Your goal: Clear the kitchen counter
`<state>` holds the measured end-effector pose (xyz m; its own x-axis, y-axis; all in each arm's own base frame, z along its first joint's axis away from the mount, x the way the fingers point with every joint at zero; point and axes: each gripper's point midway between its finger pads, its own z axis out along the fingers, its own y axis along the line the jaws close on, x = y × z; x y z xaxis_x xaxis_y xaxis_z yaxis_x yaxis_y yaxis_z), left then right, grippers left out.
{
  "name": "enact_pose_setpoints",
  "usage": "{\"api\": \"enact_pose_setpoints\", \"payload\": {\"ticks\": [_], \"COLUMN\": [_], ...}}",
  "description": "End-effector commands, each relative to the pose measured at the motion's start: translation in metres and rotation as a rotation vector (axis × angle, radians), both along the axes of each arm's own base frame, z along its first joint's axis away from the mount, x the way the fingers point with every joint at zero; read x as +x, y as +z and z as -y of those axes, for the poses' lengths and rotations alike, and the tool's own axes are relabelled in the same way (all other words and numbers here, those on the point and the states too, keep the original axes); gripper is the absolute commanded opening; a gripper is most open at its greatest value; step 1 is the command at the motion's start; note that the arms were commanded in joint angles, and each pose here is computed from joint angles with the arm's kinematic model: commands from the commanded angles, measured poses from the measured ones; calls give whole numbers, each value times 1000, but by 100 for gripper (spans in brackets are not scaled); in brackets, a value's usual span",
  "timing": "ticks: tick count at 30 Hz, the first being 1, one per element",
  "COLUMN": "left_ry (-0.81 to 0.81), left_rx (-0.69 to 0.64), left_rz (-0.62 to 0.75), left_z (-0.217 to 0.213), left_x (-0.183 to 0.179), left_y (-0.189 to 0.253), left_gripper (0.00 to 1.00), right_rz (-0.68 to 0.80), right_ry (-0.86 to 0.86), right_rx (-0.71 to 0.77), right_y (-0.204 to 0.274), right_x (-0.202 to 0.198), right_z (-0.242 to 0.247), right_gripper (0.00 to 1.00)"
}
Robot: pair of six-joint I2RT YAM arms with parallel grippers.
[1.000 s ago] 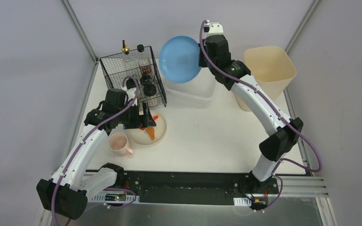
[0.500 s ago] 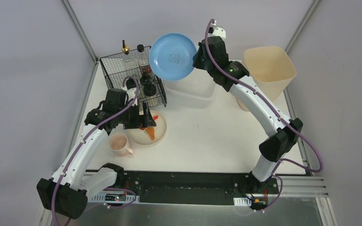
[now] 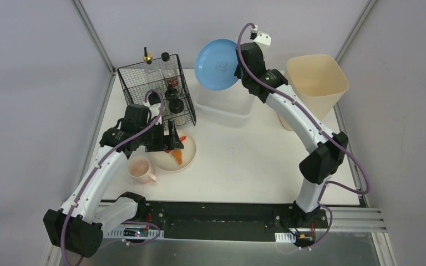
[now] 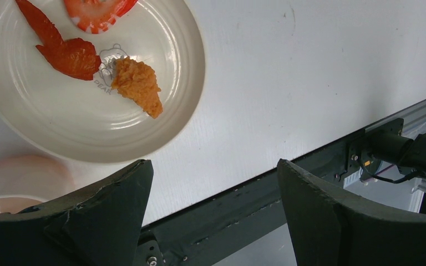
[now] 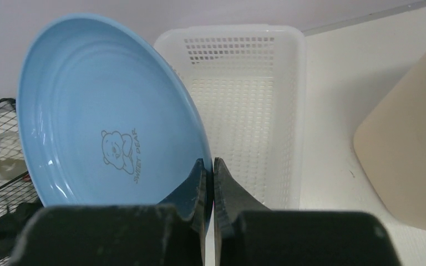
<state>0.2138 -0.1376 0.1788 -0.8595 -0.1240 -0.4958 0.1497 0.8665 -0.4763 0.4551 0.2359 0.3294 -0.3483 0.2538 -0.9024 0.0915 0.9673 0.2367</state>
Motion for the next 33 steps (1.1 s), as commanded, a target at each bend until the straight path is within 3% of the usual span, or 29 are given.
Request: {"api": "enact_pose_setpoints", "payload": {"ticks": [1, 23, 33], "left_ry": [-16, -18, -20], "left_rx": [22, 30, 34], "left_rz": [10, 1, -12], "left_z": [-1, -1, -1], "left_x": [0, 0, 1], "left_y": [-3, -5, -8], "left_gripper": [85, 85, 85], "right_rz": [35, -159, -238], "right_ry": [-104, -339, -379], "right_rx": [20, 219, 272], "right_y": [7, -128, -185], "right_x": [20, 112, 133], "right_z": [18, 49, 52], "right_gripper": [0, 0, 0]}}
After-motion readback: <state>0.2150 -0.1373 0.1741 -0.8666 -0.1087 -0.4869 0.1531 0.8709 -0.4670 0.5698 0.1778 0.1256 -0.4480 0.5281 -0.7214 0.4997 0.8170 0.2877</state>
